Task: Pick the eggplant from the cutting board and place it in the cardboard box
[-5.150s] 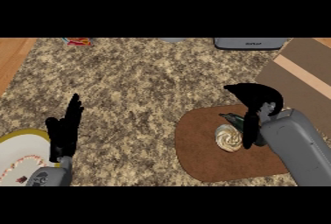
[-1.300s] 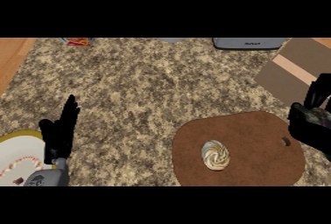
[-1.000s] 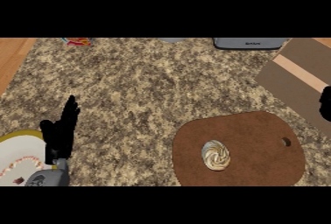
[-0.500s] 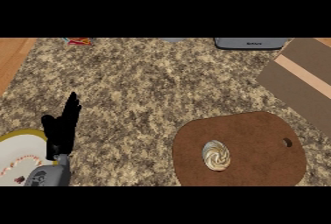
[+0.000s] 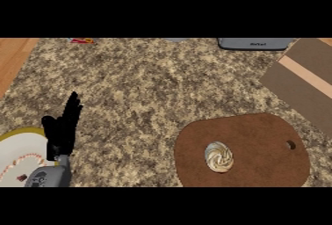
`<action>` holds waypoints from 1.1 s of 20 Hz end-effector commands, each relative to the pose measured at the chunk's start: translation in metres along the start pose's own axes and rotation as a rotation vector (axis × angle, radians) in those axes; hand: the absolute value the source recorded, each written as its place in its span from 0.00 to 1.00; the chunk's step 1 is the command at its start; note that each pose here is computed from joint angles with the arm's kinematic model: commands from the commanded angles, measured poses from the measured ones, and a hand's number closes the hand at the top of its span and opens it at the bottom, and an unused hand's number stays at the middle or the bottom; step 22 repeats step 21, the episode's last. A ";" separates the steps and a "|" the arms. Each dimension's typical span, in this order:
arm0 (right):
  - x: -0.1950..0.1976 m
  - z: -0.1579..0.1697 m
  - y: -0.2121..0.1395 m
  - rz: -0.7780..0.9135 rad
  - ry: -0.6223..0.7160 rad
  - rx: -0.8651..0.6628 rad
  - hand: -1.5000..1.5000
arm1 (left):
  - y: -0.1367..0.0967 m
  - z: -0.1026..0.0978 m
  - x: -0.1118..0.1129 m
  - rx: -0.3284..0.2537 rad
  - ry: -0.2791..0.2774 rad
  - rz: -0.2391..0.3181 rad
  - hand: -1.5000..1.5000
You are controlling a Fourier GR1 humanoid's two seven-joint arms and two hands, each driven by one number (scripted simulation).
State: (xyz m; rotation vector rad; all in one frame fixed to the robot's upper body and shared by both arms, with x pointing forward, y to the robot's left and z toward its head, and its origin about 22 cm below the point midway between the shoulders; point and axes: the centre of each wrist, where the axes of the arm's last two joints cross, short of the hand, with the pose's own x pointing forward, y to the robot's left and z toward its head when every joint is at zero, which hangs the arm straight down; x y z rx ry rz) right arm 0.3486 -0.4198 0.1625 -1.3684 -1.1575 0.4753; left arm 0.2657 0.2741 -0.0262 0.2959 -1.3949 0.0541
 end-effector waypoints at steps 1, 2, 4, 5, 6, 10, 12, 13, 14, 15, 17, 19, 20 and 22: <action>-0.035 -0.013 0.018 -0.064 0.078 0.037 1.00 | 0.013 -0.006 0.004 0.013 0.001 -0.004 0.50; -0.016 -0.028 0.017 -0.060 0.121 0.070 0.00 | -0.011 0.005 0.002 -0.008 -0.020 -0.010 0.50; -0.045 -0.024 0.022 -0.179 0.099 0.092 0.00 | -0.002 0.001 -0.003 -0.007 -0.017 -0.012 0.50; -0.031 -0.027 0.032 -0.193 0.098 0.111 0.00 | 0.003 0.001 0.008 -0.010 -0.003 -0.004 0.50; -0.046 -0.026 0.028 -0.246 0.067 0.078 0.00 | -0.007 0.005 -0.004 -0.015 0.002 -0.002 0.50; -0.052 -0.029 0.030 -0.403 -0.007 0.049 0.00 | 0.000 -0.009 0.002 -0.002 -0.017 -0.008 0.50; -0.055 -0.028 0.027 -0.480 -0.056 0.024 0.00 | -0.001 0.006 0.001 -0.001 0.003 0.004 0.50; -0.047 -0.027 0.036 -0.560 -0.080 0.028 0.00 | -0.001 0.003 -0.013 -0.006 0.006 0.000 0.50; -0.047 -0.031 0.030 -0.650 -0.080 -0.010 0.00 | -0.018 -0.004 0.005 -0.005 -0.007 -0.001 0.50; -0.059 -0.028 0.031 -0.670 -0.086 -0.011 0.00 | 0.001 0.001 -0.012 0.008 0.017 0.001 0.50; -0.073 -0.030 0.017 -0.782 -0.072 -0.014 0.00 | 0.003 -0.003 -0.013 -0.002 0.017 -0.006 0.50; -0.096 -0.022 0.017 -0.830 -0.039 -0.045 0.00 | -0.006 0.008 -0.012 0.014 0.025 -0.003 0.50; -0.108 -0.016 0.027 -0.846 -0.017 -0.078 0.00 | -0.002 0.001 0.006 0.008 -0.015 -0.007 0.50; -0.126 -0.011 0.015 -0.838 0.003 -0.089 0.00 | 0.000 0.003 0.000 -0.001 0.016 -0.009 0.50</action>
